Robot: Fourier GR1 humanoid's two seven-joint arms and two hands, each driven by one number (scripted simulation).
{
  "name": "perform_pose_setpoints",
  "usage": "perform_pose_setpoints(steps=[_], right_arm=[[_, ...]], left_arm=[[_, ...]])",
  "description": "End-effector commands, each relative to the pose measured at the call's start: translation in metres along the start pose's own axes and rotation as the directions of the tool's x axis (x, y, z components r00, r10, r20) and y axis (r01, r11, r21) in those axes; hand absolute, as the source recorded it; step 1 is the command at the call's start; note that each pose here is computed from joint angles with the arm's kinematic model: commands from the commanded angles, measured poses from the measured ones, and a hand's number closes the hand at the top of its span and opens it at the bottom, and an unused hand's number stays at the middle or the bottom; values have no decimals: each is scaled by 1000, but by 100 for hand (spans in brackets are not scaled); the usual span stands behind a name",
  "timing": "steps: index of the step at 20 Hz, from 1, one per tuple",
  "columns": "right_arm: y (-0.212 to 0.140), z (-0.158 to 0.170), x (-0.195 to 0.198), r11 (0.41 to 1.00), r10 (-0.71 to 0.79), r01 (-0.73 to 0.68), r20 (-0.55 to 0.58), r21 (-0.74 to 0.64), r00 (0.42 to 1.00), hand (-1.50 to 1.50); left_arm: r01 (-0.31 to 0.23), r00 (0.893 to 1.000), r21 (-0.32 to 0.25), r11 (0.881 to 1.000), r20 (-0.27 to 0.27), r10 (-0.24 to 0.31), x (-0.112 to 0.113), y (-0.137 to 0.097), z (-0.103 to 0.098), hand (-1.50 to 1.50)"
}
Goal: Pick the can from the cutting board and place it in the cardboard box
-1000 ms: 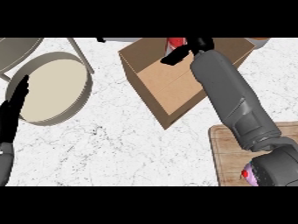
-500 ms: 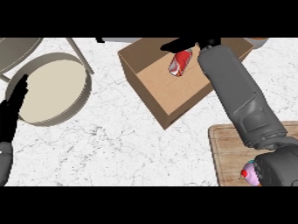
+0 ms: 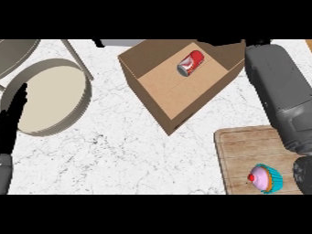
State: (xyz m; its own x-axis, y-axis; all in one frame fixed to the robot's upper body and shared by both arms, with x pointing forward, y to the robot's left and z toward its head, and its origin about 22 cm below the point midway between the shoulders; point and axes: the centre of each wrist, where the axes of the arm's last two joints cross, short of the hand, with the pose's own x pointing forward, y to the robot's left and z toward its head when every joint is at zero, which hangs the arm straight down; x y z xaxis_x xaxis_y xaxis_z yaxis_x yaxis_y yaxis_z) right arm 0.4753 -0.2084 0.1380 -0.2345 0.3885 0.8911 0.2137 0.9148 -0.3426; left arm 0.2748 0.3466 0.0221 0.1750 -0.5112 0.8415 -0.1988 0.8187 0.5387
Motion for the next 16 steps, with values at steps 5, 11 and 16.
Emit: perform_pose_setpoints(steps=[5,11,16], right_arm=[[-106,0,-31,997,-23,19,-48,-73,999,-150],[-165,20,-59,998,37,-38,-33,-41,999,-150],[-214,47,-84,996,79,-77,-74,35,994,-150]], left_arm=[[-2,1000,18,1000,-18,2,-15,-1,-3,0],[3,1000,14,1000,-17,-3,1,-14,3,0],[5,1000,6,1000,-23,-4,-3,-15,6,0]])
